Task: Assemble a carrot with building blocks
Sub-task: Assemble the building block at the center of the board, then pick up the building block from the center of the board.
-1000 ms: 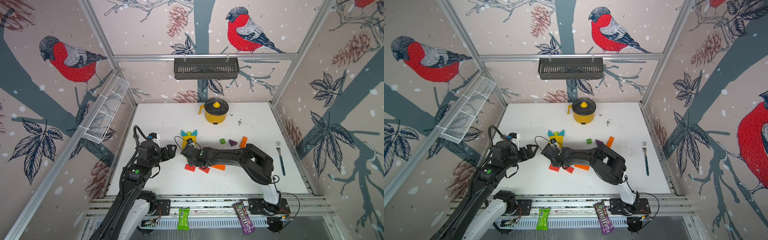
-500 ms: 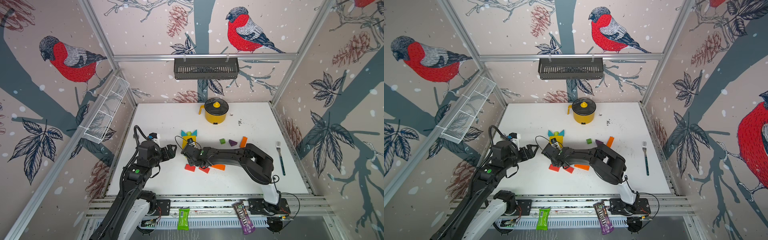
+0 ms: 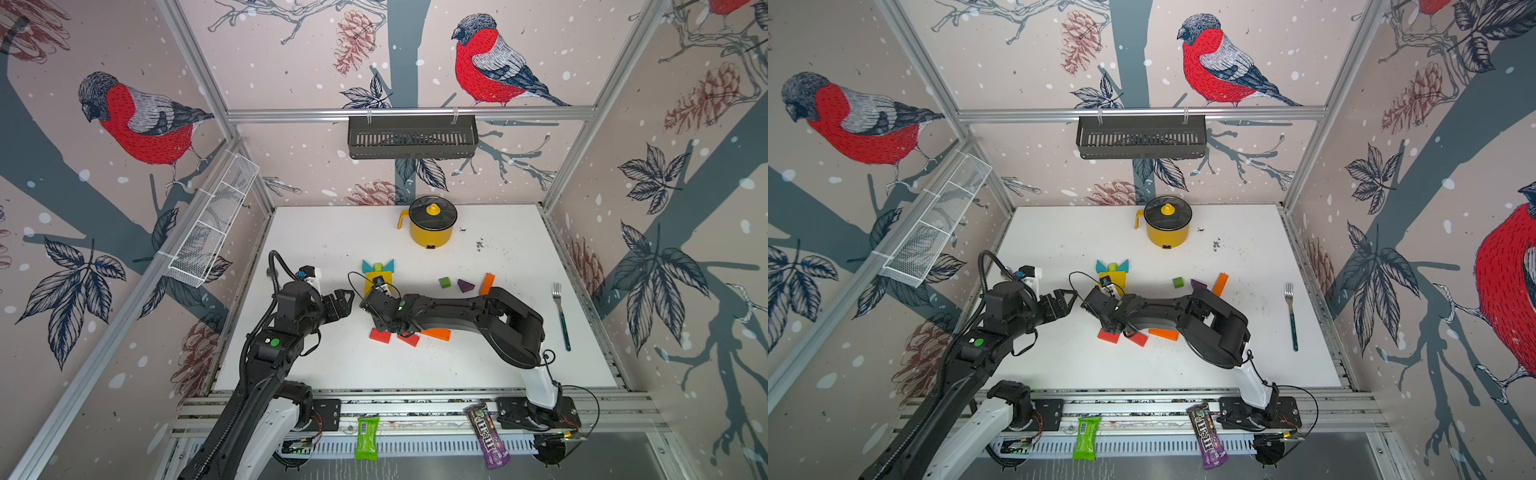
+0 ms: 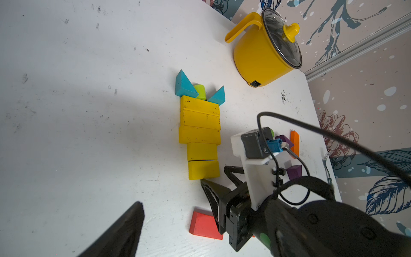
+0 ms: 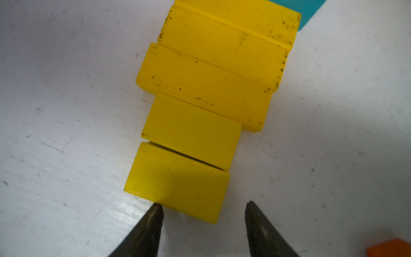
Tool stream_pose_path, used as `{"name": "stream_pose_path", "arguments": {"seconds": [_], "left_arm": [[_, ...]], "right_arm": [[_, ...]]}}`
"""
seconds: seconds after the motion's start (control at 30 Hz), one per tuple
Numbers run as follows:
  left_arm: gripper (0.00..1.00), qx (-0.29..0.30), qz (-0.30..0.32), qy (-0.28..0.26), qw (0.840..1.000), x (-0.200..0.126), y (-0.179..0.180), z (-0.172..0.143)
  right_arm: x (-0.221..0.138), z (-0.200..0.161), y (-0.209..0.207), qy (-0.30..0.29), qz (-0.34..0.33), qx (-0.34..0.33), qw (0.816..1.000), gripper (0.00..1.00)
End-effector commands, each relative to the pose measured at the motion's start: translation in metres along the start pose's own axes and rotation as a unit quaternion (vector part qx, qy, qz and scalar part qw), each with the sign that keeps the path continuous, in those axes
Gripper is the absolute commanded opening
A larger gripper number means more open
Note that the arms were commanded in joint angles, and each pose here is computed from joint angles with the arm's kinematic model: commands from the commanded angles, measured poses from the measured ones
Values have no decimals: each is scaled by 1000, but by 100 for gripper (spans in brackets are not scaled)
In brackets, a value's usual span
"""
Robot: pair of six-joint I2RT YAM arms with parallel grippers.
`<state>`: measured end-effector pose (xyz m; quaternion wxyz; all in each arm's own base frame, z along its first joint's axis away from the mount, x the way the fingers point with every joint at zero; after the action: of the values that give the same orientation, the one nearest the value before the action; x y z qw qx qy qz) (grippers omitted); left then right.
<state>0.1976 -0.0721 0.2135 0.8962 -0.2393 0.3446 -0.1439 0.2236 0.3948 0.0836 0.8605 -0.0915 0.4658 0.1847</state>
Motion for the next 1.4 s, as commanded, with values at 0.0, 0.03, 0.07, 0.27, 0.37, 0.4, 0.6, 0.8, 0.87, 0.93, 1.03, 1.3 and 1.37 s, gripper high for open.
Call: {"name": "stream_pose_path", "arguments": {"seconds": [0.0,0.03,0.07,0.27,0.37,0.4,0.6,0.8,0.87,0.93,1.03,1.3,1.37], "left_arm": [[86,8,-6,-14,1000,0,-2,5],[86,9,-6,-14,1000,0,-3,5],[86,8,-6,-14,1000,0,-3,5],[86,9,-5,-12,1000,1,-2,5],[87,9,-6,-10,1000,2,-3,5],[87,10,-10,-8,1000,2,-3,4],[86,26,-85,3,996,3,-18,0],[86,45,-142,14,989,2,-33,-6],[87,47,-159,17,986,2,-36,-7],[87,46,-169,20,984,3,-38,-7],[87,44,-183,21,982,5,-42,-4],[87,31,-181,-36,982,12,-55,32],[87,18,-174,-39,984,17,-57,41]], "right_arm": [[0,2,0,-6,-7,3,1000,61],[0,2,1,-7,-6,2,1000,62],[0,2,1,-7,-5,2,1000,62],[-17,8,2,-20,-5,0,1000,62],[-40,18,-2,-40,-11,10,999,62],[-50,22,-8,-49,-19,18,998,63],[-92,35,-95,-69,-76,99,990,68],[-103,45,-194,-53,-63,106,991,70],[-101,49,-222,-56,-41,113,991,74],[-93,53,-251,-53,-26,133,989,76],[-76,55,-278,-36,-27,134,990,76],[-28,48,-293,19,-7,110,994,76],[-21,43,-291,35,2,106,994,75]]}}
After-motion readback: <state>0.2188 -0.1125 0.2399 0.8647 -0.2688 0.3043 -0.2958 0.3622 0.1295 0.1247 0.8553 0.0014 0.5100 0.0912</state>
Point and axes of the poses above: each gripper's point midway between its finger pads, its own x axis out along the fingers, its own y axis along the line the jaws close on, z = x × y, the point moved 7 cm from there along -x, back along the fingers, and after that the axes turned 2 degrees about x, right-handed, at the moved point
